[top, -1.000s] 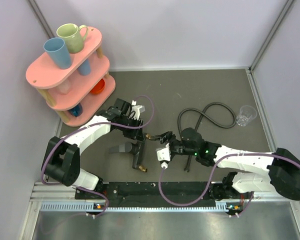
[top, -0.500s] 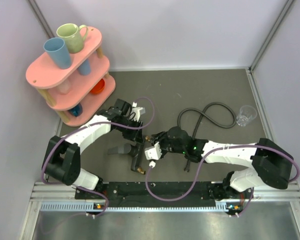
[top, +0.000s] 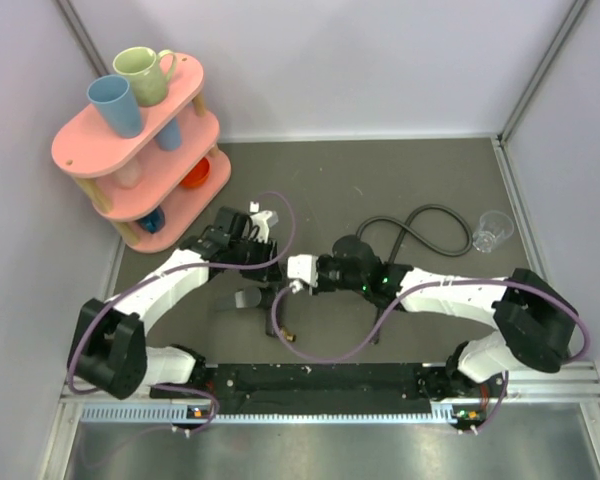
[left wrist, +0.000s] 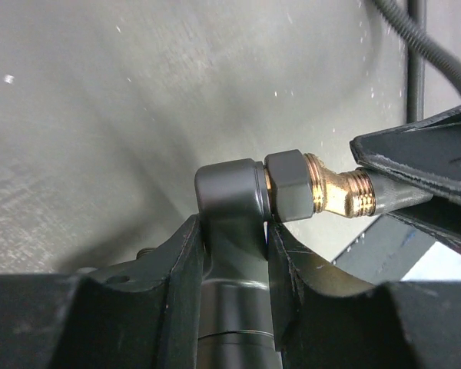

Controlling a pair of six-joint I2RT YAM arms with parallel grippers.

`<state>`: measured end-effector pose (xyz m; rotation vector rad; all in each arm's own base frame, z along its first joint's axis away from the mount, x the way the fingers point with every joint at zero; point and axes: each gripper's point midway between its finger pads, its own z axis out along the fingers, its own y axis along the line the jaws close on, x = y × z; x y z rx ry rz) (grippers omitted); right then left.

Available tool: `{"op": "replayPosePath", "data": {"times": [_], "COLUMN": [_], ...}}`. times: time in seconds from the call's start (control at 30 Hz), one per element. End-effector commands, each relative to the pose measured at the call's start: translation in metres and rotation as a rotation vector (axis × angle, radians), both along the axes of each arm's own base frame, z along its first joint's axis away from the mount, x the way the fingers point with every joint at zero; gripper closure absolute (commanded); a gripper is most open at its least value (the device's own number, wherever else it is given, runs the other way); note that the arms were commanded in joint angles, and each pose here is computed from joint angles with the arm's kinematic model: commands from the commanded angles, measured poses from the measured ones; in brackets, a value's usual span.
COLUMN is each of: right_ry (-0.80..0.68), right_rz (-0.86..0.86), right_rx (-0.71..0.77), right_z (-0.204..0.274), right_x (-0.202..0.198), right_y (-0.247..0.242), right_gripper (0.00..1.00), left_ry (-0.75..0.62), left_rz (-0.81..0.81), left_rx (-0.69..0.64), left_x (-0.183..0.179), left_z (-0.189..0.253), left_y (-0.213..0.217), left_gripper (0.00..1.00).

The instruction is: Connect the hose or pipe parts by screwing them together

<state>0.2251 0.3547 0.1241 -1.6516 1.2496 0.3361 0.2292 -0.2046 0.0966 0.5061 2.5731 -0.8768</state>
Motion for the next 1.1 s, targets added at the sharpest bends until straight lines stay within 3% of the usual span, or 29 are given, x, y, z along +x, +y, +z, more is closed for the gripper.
{"op": "replayPosePath", "data": {"times": [0.0,0.07,0.33,0.67,0.87,0.93,1.03,1.07], "right_ry": [0.258,0.399,0.884,1.235,1.35,1.338,1.235,1.14], "right_rz": [0.039,0.032,-0.079,-0.219,-0.306,-0.306,-0.277,-0.247], "right_rx": [0.352,0.425,0.484,0.69,0.814,0.819,0.781,0.757], "right_z": [0.064,0.078,0.081,0.089,0.09,0.091,0.095,0.094], "right_x": [-0.002,-0.002,0.01,0.015,0.023,0.022,0.017,0.017], "right_y": [0.034,0.038,0.044,0.047,0.041,0.039,0.032,0.029], "right_gripper": [1.0,1.0,1.0,1.0,0.98,0.86,0.75,0.72], "left_ry": [-0.255,-0.336,-0.542,-0.775,-0.771,-0.753,-0.702,-0.668], "left_rz": [0.022,0.033,0.02,0.171,0.179,0.174,0.17,0.163], "left_rx": [-0.239,-0.266,-0.252,-0.289,-0.282,-0.276,-0.243,-0.219], "left_x": [0.02,0.023,0.025,0.046,0.048,0.046,0.045,0.042], "left_z": [0.063,0.076,0.102,0.133,0.127,0.124,0.116,0.109], "left_y": [-0.028,-0.027,-0.032,-0.019,-0.018,-0.019,-0.018,-0.017], "left_gripper": [1.0,1.0,1.0,1.0,1.0,1.0,1.0,1.0]}}
